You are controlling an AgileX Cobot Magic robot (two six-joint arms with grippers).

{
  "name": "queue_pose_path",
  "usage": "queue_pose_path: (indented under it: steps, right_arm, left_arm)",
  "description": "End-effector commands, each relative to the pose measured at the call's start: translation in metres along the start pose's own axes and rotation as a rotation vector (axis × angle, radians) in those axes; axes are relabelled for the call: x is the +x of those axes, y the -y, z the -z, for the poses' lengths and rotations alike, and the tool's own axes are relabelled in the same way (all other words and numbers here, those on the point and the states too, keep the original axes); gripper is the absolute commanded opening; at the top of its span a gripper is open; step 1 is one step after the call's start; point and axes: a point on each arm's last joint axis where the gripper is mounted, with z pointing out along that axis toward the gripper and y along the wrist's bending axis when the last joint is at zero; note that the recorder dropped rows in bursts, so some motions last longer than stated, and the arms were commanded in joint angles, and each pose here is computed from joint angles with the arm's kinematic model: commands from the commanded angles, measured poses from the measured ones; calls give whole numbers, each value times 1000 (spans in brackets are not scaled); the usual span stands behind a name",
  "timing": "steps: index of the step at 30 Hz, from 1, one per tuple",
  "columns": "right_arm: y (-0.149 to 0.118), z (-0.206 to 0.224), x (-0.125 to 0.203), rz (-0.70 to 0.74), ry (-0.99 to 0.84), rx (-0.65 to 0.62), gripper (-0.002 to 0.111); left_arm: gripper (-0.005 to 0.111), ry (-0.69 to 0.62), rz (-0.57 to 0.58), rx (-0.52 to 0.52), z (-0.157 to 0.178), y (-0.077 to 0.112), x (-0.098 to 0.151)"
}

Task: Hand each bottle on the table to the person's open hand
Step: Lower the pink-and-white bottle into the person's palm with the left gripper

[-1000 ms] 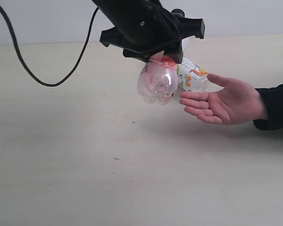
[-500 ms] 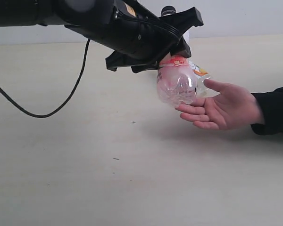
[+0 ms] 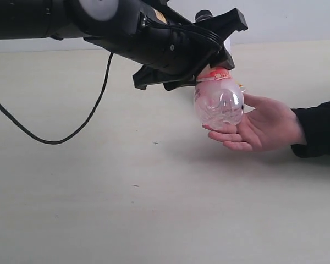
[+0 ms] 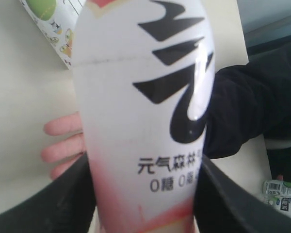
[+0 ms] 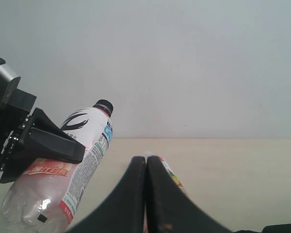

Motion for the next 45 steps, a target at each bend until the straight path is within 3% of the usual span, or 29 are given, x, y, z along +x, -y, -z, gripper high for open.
queue_pose_path:
  steps: [1,10,30,45]
  right_arm:
    - [0,1,0,-1,10,2,0]
    - [0,1,0,-1,10,2,0]
    - [0,1,0,-1,10,2,0]
    - [0,1,0,-1,10,2,0]
  left_arm:
    - [0,15,10,25,-5,4,4]
    - [0,26,38,55,-29,8,20]
    - [0,21,96,7,-87,-15,47]
    - [0,-8,58,18,-103,-5,53]
